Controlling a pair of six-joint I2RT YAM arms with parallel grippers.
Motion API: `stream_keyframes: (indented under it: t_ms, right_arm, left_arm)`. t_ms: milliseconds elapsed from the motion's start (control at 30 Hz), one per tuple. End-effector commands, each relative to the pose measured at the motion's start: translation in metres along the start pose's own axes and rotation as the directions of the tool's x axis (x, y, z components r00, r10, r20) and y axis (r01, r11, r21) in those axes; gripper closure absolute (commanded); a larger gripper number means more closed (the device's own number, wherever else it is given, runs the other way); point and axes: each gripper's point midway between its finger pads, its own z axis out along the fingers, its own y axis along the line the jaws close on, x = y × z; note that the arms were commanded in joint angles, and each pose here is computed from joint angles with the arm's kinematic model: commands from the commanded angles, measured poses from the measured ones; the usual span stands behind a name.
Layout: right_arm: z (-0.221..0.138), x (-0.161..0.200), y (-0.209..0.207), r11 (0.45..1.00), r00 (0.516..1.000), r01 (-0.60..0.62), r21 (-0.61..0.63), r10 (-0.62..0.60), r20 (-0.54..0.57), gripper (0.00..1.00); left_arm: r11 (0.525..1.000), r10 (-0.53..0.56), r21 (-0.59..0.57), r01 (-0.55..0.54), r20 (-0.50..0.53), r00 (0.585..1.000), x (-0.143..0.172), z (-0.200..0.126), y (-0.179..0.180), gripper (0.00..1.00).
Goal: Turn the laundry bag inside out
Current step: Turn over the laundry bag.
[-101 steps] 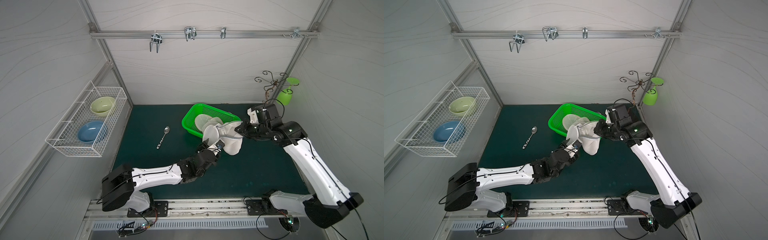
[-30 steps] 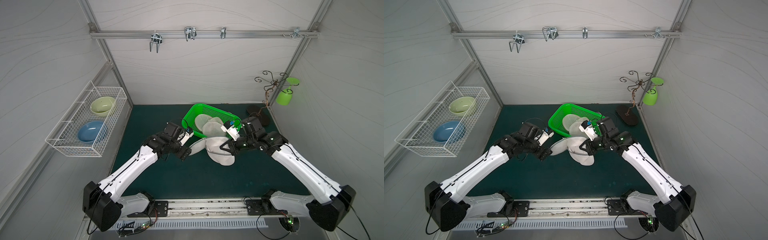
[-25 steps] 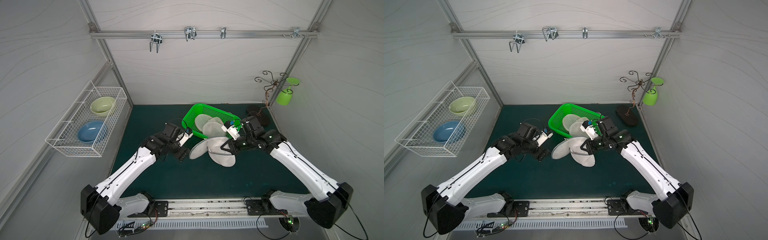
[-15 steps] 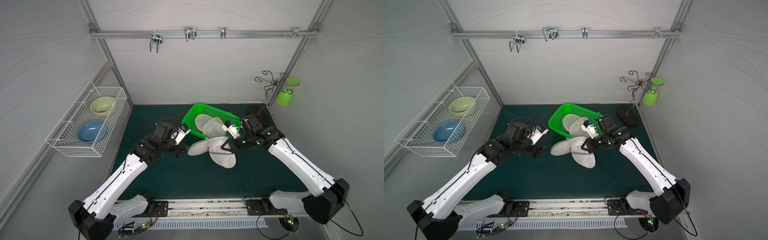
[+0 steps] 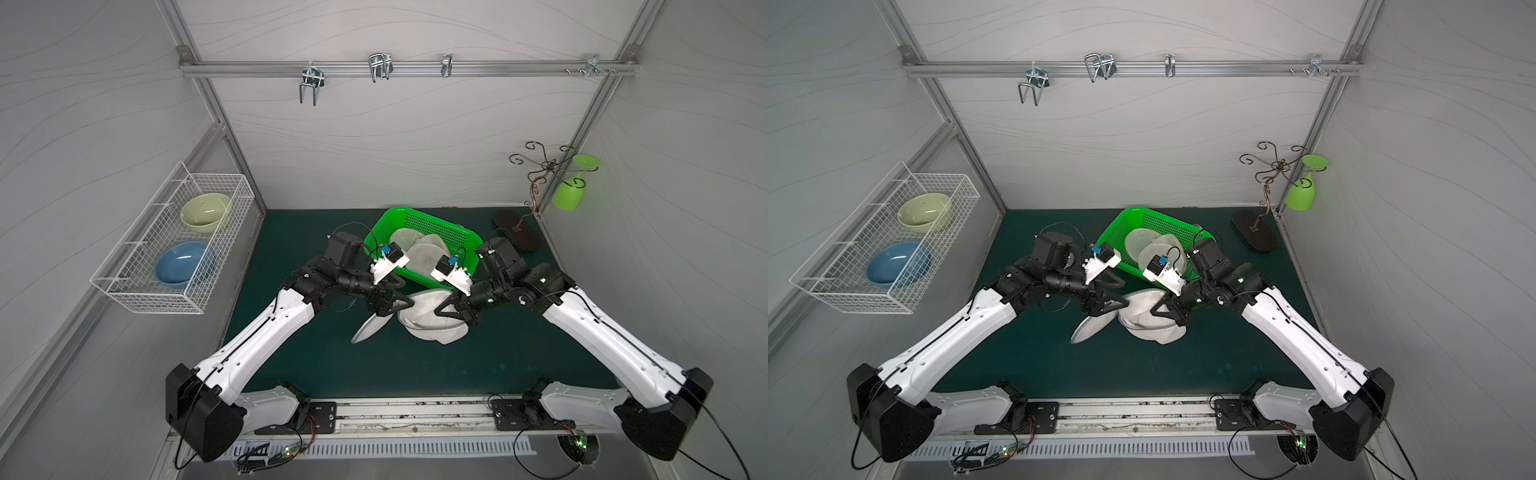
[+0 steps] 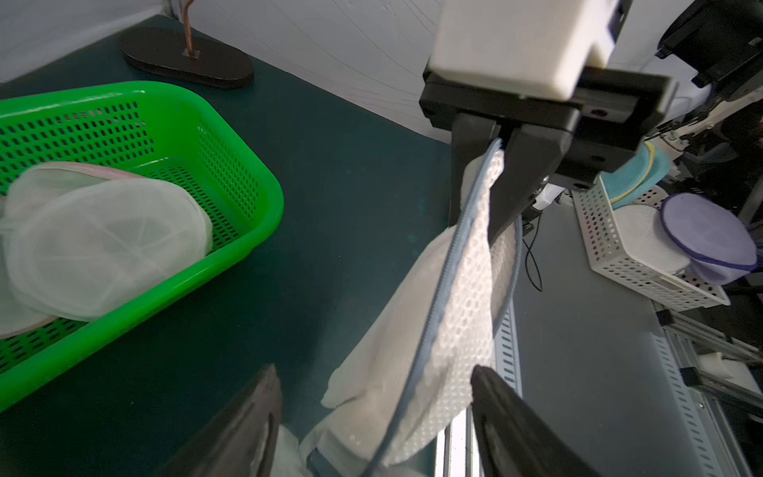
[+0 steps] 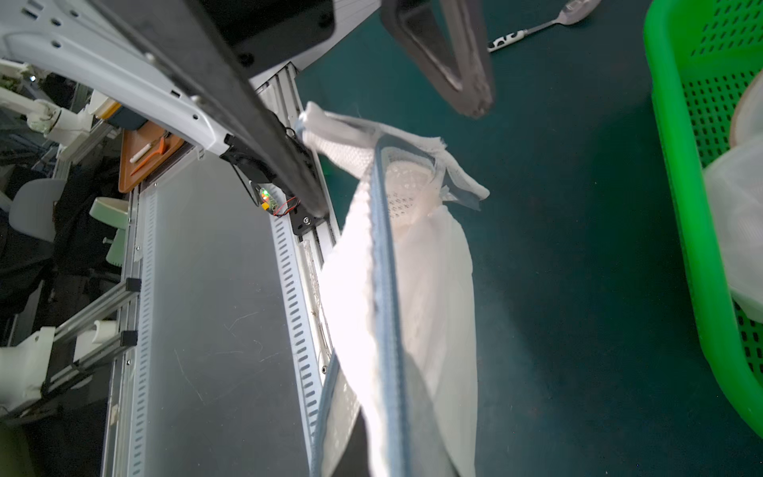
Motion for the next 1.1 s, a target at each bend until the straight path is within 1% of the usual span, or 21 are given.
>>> stream_keyframes:
  t_ms: [0,33,167,267,367,467,533,700,800,900,1033,1067]
  right_arm:
    - [-0.001,0.002,0.021,0.994,0.998,0.067,-0.083,-0.068,0.000,1.00]
    - [-0.001,0.002,0.022,0.994,0.997,0.074,-0.086,-0.074,-0.001,1.00]
    - [-0.002,0.003,0.020,0.994,0.997,0.079,-0.071,-0.079,-0.004,1.00]
    - [-0.002,0.002,0.020,0.995,0.997,0.075,-0.068,-0.075,-0.004,1.00]
    - [-0.001,0.002,0.019,0.996,0.998,0.066,-0.065,-0.067,-0.008,1.00]
    - [-0.001,0.001,0.017,0.996,0.998,0.060,-0.059,-0.061,-0.010,1.00]
    - [-0.002,0.000,0.017,0.997,0.998,0.058,-0.056,-0.058,-0.010,1.00]
    - [-0.002,-0.001,0.016,0.998,0.999,0.048,-0.050,-0.048,-0.009,1.00]
    - [-0.001,-0.002,0.016,0.998,0.999,0.040,-0.052,-0.041,-0.010,1.00]
    - [-0.001,-0.004,0.016,0.998,0.999,0.036,-0.054,-0.036,-0.007,1.00]
    - [-0.001,-0.006,0.016,0.998,0.999,0.032,-0.058,-0.032,-0.003,1.00]
    - [-0.001,-0.006,0.017,0.998,0.999,0.034,-0.057,-0.034,-0.002,1.00]
  left_arm:
    - [0.995,0.052,0.078,-0.057,0.059,0.997,-0.018,-0.003,-0.014,0.26]
    - [0.995,0.049,0.083,-0.054,0.056,0.997,-0.017,-0.001,-0.013,0.29]
    - [0.991,0.035,0.131,-0.040,0.038,0.999,-0.010,0.002,-0.017,0.46]
    - [0.984,0.029,0.174,-0.035,0.035,0.999,-0.007,0.003,-0.023,0.56]
    - [0.978,0.026,0.206,-0.033,0.037,0.999,-0.005,0.002,-0.029,0.61]
    - [0.973,0.018,0.229,-0.026,0.037,0.999,-0.004,0.001,-0.033,0.62]
    - [0.972,0.016,0.234,-0.023,0.034,0.999,-0.003,0.001,-0.034,0.62]
    - [0.974,0.008,0.226,-0.011,0.017,1.000,0.001,0.002,-0.032,0.56]
    - [0.974,0.006,0.228,-0.008,0.010,1.000,0.003,0.003,-0.031,0.58]
    - [0.970,0.006,0.242,-0.008,0.009,1.000,0.004,0.003,-0.033,0.64]
    - [0.966,0.006,0.260,-0.008,0.009,1.000,0.005,0.004,-0.034,0.81]
    - [0.965,0.006,0.261,-0.008,0.009,1.000,0.005,0.004,-0.034,0.87]
